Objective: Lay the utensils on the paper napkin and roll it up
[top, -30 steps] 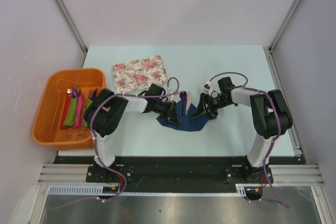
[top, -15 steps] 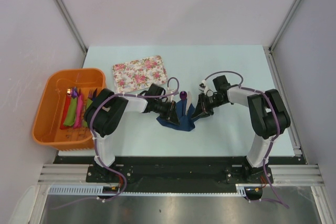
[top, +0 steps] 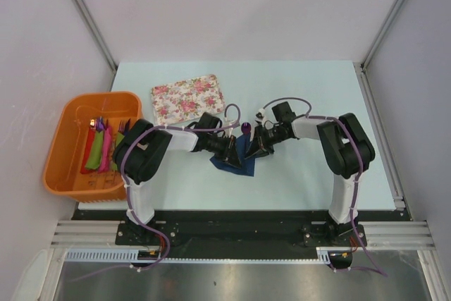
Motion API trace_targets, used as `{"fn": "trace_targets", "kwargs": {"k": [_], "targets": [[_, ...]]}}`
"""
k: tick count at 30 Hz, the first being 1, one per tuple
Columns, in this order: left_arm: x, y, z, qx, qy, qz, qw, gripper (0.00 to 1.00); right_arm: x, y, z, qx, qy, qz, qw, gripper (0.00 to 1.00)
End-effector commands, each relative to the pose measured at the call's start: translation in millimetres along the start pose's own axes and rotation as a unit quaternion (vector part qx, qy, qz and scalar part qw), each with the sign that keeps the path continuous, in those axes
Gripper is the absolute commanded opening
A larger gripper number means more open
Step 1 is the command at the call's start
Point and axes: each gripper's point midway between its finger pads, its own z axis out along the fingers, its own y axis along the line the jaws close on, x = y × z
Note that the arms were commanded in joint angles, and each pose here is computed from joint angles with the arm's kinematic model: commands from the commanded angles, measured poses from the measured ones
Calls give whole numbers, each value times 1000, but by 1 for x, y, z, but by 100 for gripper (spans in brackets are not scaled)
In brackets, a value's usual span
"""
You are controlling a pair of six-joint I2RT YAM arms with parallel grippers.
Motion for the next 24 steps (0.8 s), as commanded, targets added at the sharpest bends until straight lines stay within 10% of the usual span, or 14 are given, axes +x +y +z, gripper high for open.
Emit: {"fn": "trace_targets", "kwargs": {"k": [1,15,24], "targets": [[-9,-6,-7,-8,-25,28,999,17,-16,12,8,-23,-9,-6,1000,12],[-1,-10,-43,-6,-37,25,999,38,-19,3,24,-20,-8,2,1000,12],[-22,-27,-69,29,-105,48,993,51,-17,5,28,-24,-5,4,1000,47]]}}
